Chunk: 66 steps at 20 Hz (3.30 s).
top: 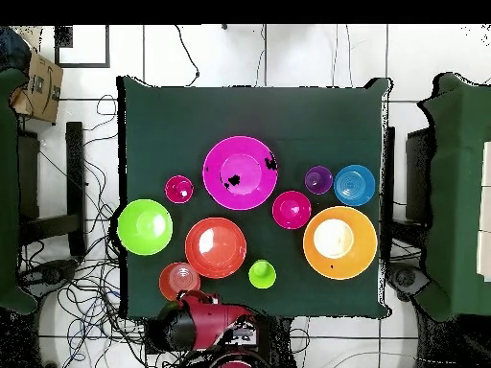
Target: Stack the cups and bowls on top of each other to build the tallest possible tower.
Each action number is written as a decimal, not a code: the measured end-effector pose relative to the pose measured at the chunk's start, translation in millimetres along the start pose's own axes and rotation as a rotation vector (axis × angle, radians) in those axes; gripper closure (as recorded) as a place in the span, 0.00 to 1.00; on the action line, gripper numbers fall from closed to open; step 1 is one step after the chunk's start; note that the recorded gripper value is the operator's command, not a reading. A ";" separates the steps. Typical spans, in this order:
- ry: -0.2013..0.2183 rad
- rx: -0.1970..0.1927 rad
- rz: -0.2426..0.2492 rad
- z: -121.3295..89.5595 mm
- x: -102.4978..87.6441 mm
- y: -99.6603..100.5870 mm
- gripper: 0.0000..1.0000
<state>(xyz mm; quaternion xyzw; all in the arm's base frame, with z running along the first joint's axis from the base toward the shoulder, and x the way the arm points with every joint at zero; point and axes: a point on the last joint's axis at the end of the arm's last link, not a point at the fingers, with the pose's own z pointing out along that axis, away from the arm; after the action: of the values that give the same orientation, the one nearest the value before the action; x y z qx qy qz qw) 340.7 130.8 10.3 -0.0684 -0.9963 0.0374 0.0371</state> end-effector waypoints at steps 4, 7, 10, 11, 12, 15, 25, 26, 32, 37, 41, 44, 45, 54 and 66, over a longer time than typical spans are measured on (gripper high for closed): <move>0.018 0.011 -0.004 5.1 6.9 -1.9 0.00; 0.029 0.017 -0.012 8.4 12.0 -0.8 0.00; 0.039 0.023 -0.033 12.7 20.2 4.4 0.00; 0.040 0.024 -0.040 13.8 22.5 6.2 0.00; 0.041 0.026 -0.054 15.9 26.8 10.3 0.00; 0.039 0.028 -0.072 19.1 33.0 16.3 0.00; 0.018 0.029 -0.069 30.3 46.8 27.7 0.00; 0.017 0.029 -0.067 31.1 47.3 27.7 0.00; 0.027 0.034 -0.033 44.0 57.5 24.6 0.00; 0.037 0.037 -0.024 52.3 65.1 22.7 0.00; 0.038 0.037 -0.021 53.9 66.7 22.4 0.00; 0.033 0.036 -0.020 51.3 65.9 22.6 0.00; 0.031 0.035 -0.020 50.0 65.5 22.7 0.00; -0.029 0.016 -0.007 25.8 49.0 25.0 0.00; -0.119 -0.014 0.015 -2.1 19.4 27.2 0.00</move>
<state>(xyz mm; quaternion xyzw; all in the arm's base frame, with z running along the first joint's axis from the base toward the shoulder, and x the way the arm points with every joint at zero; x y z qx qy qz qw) 325.3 160.5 11.6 -0.0740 -0.9964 0.0348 -0.0227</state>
